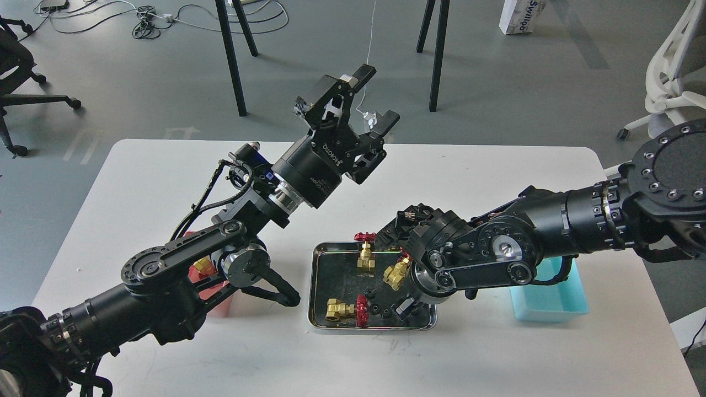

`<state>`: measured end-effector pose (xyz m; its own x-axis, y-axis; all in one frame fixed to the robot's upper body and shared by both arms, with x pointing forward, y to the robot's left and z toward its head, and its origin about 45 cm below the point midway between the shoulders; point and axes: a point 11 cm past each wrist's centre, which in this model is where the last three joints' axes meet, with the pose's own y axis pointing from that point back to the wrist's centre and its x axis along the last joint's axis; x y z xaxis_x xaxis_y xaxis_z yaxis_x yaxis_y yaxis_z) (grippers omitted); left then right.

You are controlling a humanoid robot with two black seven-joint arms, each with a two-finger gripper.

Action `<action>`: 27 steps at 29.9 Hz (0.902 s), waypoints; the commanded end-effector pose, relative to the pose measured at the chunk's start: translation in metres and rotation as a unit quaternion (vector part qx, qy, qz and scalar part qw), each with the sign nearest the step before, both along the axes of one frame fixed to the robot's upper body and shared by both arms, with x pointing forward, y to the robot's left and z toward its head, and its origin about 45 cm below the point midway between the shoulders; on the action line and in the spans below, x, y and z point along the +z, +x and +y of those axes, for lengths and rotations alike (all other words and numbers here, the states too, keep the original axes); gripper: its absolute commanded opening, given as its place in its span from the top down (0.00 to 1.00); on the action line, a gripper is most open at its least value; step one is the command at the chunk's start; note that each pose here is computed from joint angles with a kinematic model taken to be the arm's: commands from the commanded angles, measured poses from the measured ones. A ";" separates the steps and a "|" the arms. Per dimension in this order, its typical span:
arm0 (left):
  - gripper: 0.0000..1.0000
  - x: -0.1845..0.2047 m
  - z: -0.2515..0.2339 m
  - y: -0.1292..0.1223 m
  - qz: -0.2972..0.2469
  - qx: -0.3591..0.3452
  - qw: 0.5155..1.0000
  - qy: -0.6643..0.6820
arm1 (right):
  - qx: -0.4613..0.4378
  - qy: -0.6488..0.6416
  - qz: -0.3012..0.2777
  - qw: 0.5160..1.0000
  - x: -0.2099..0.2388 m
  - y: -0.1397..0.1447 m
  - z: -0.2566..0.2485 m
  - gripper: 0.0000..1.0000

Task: Place valve in pink box and gear in blue box
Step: 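Close the right gripper on the black gear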

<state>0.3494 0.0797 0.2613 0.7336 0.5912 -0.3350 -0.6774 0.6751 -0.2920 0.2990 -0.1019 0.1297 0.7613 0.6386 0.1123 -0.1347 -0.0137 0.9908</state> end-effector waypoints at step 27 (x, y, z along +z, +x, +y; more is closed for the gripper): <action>0.14 0.000 -0.001 0.000 0.000 -0.001 1.000 -0.002 | -0.029 0.015 0.003 0.999 -0.009 0.005 0.000 0.53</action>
